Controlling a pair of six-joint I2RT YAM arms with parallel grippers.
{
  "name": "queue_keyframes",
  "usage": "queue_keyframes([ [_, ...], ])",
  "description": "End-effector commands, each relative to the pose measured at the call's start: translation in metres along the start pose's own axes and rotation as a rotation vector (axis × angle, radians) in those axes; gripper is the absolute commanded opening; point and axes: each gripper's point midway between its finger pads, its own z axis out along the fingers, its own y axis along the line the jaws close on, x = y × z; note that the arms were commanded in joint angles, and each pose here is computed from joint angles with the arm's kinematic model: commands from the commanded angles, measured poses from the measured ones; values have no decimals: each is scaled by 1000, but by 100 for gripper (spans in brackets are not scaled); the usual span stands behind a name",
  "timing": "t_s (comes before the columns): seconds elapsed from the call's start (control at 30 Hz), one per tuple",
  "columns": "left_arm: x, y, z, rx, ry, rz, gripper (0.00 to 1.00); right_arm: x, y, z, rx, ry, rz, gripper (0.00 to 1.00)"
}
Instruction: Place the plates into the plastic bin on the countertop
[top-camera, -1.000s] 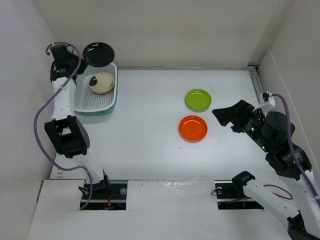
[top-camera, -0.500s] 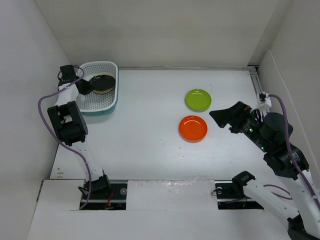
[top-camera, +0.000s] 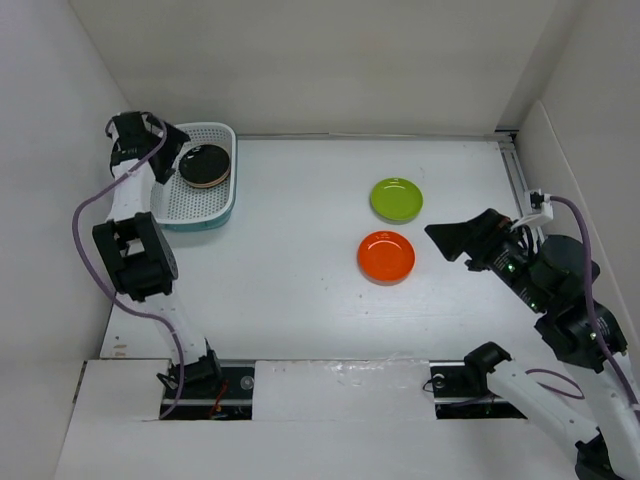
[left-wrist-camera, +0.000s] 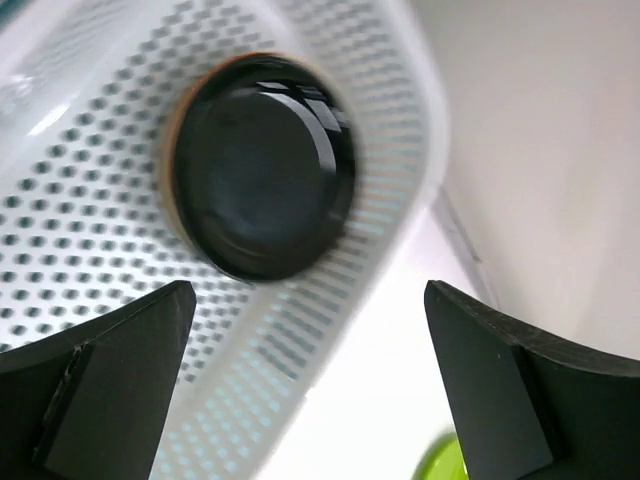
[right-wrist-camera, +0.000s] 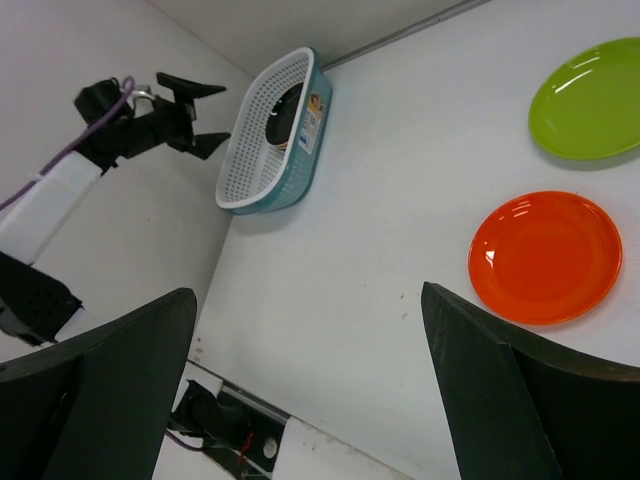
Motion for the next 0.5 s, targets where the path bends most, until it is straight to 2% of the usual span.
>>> queue_keyframes([
  [0.0,-24,-113,-99,271,-179,165,100,-9,11,3,-49,-35,-7,100],
  [0.03,1,-140,-118,355,-134,211,100,-9,11,3,-49,-35,-7,100],
  [0.13,54,-176,-140,437,-74,332,100,-19,12,0,-35,-69,-6,100],
  [0.17,103,-199,-149,493,-8,396,100,-21,9,-2,-13,-81,-5,100],
  [0.23,166,-209,-153,557,93,471,100,-25,6,-4,14,-85,-14,100],
  [0.27,231,-211,-157,605,219,526,100,-26,2,-6,37,-87,-14,100],
  [0.4,356,-198,-145,681,431,651,100,-29,1,-10,55,-94,-13,100],
  [0.47,386,-197,-139,721,461,671,100,-27,1,-13,50,-84,-13,100],
])
